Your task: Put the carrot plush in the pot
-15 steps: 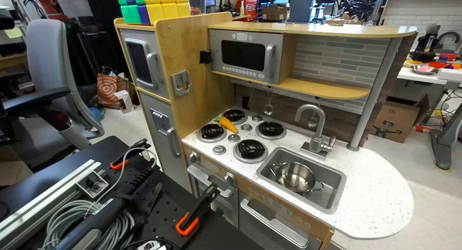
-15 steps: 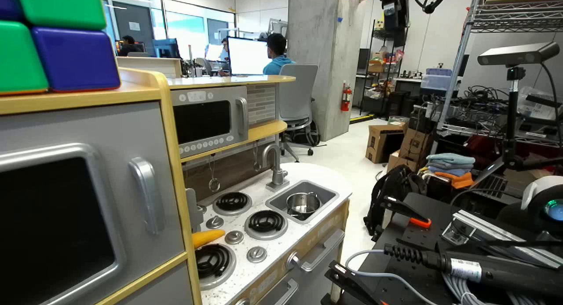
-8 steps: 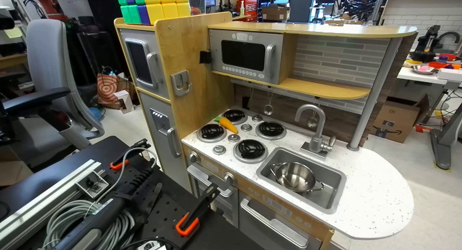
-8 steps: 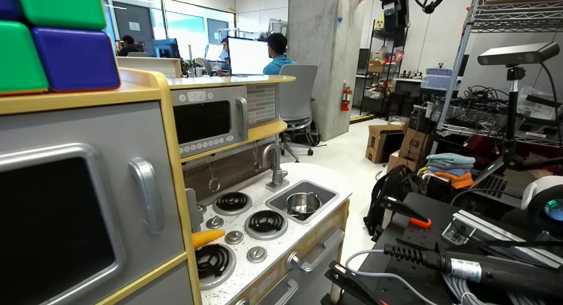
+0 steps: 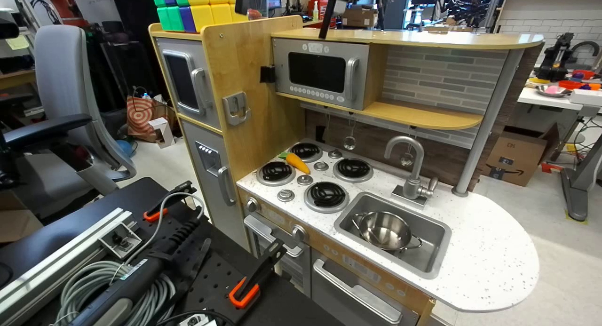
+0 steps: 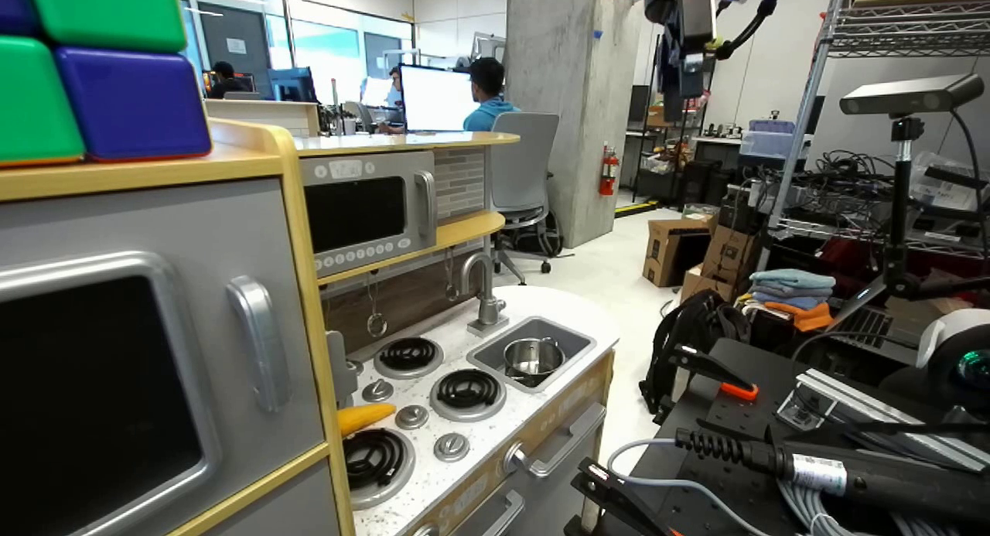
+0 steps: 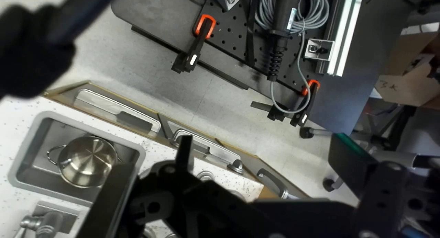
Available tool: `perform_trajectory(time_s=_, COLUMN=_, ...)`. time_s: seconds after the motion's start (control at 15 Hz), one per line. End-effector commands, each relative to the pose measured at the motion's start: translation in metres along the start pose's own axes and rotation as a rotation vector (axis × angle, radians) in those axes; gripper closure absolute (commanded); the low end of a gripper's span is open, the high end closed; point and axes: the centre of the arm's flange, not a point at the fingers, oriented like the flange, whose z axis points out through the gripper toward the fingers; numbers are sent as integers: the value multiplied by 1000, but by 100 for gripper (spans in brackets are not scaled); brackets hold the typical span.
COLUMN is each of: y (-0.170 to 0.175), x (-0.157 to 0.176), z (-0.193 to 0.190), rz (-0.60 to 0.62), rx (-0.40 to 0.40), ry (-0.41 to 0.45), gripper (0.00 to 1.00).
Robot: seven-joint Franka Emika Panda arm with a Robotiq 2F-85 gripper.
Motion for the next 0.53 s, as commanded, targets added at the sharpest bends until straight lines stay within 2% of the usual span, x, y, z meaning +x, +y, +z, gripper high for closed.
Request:
perform_trajectory(time_s=0.0, y=15, x=14, z=30, rz=-196, rx=39, ry=-7, gripper=0)
perform_trajectory(time_s=0.13, y=19, x=19, z=40, rz=-303, rx=65, ry=-42, gripper=0)
perform_trajectory(time_s=0.2, y=18, x=21, z=39, rz=-327, rx=124, ry=-87, gripper=0)
perform_trajectory(time_s=0.27, y=11, x=16, z=43, rz=-255, rx=67, ry=-58, gripper=0)
perform_trajectory(time_s=0.47, y=12, x=20, z=50, rz=-305, rx=103, ry=-86, gripper=0)
